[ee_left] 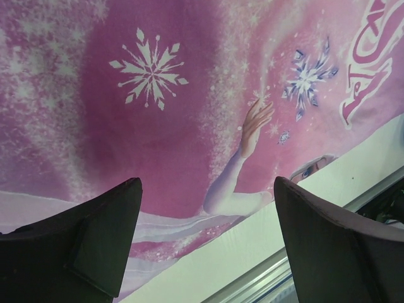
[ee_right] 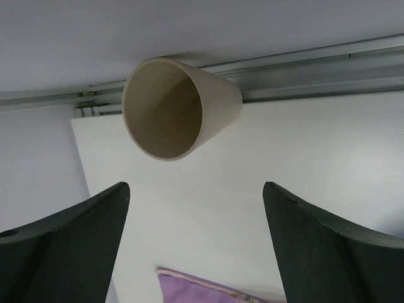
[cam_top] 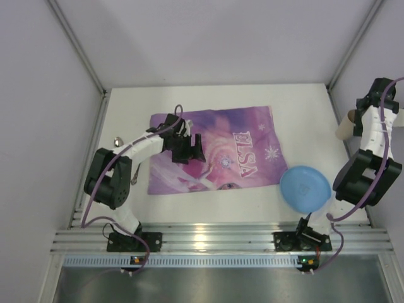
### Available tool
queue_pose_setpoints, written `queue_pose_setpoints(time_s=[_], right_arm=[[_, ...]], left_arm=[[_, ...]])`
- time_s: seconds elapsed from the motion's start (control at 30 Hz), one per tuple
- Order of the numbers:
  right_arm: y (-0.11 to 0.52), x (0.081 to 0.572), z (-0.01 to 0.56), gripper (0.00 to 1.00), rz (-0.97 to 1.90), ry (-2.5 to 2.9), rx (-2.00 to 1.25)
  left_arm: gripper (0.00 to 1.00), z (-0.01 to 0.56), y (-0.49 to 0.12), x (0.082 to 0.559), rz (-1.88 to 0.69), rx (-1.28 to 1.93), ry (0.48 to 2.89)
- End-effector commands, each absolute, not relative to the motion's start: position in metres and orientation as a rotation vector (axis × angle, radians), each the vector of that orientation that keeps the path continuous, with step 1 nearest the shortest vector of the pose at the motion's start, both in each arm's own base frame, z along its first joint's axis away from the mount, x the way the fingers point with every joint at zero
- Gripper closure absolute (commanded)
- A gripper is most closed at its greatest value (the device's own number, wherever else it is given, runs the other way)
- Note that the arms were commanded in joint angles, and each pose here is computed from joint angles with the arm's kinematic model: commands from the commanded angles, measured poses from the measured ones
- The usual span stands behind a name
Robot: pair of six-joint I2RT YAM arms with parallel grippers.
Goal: Set the dinner table for one person
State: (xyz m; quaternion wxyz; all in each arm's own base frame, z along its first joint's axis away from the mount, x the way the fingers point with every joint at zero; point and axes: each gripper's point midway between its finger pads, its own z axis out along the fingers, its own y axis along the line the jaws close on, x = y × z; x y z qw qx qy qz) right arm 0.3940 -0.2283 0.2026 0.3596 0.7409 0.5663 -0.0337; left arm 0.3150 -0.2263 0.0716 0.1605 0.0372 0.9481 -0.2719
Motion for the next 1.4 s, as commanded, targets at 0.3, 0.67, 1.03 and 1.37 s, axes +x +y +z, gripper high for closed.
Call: queue_pose_setpoints(time_s=[0.3, 0.67, 1.03, 1.37], right_arm=[[-0.242, 0.398, 0.170, 0.14, -0.039, 1.263, 2.007], [-0.261, 0.415, 0.162, 0.18, -0.075, 1.291, 1.965], [-0.244, 0.411, 0.123, 0.74, -0.041, 1.411, 1.986], [-0.237, 0.439, 0.193, 1.00, 0.158, 1.477, 1.762]], left_arm=[[0.10, 0.064, -0.236, 0.322, -0.855, 0.174, 2.710], [0.11, 0.052, -0.226, 0.304, -0.830, 0.146, 2.747], [0.12, 0.055, -0.219, 0.293, -0.803, 0.146, 2.761], [0.12, 0.079, -0.223, 0.301, -0.815, 0.171, 2.710]])
